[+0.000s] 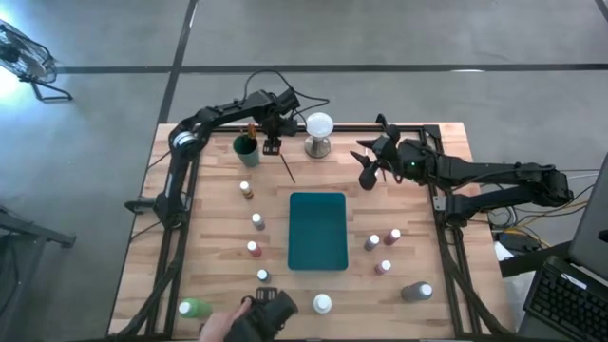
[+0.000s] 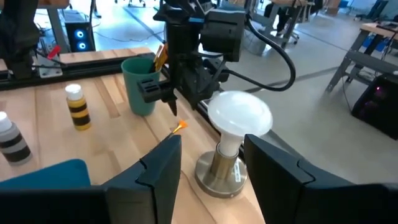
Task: Pick & Place Paint Supplies
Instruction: Put the yellow paint brush into the green cup
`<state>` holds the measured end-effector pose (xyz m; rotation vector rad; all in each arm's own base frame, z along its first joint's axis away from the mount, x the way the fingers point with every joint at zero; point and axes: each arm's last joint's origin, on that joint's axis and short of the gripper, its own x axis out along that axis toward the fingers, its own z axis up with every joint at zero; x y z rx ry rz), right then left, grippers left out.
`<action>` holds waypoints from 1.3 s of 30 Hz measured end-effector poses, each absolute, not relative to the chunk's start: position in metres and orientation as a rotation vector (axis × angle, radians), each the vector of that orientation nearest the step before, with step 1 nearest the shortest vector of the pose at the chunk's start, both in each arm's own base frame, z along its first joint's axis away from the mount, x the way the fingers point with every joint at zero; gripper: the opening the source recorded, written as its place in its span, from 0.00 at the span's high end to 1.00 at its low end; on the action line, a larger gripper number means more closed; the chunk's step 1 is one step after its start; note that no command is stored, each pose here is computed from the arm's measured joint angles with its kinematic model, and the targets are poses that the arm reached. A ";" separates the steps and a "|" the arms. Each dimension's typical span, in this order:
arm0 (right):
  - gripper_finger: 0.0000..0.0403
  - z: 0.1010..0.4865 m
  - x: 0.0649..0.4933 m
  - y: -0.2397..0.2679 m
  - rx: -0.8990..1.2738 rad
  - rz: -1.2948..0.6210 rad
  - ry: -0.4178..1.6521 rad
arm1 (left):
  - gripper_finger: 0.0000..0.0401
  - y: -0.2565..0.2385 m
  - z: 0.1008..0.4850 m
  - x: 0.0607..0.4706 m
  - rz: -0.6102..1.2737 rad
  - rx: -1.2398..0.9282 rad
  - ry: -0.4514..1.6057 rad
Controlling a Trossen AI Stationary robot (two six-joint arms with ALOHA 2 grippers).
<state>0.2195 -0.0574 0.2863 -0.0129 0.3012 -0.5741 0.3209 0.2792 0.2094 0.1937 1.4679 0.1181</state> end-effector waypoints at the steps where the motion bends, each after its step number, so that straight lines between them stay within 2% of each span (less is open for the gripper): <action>1: 0.58 0.285 0.219 -0.057 -0.013 -0.574 0.305 | 0.46 0.281 0.207 0.321 0.119 0.187 1.472; 11: 0.58 0.281 0.219 -0.057 -0.006 -0.575 0.312 | 0.46 0.290 0.197 0.315 0.092 0.100 1.442; 26: 0.58 0.281 0.219 -0.057 -0.006 -0.575 0.311 | 0.46 0.295 0.173 0.319 0.052 0.085 1.471; 39: 0.58 0.281 0.219 -0.057 -0.007 -0.575 0.311 | 0.64 0.296 0.168 0.319 0.059 0.102 1.491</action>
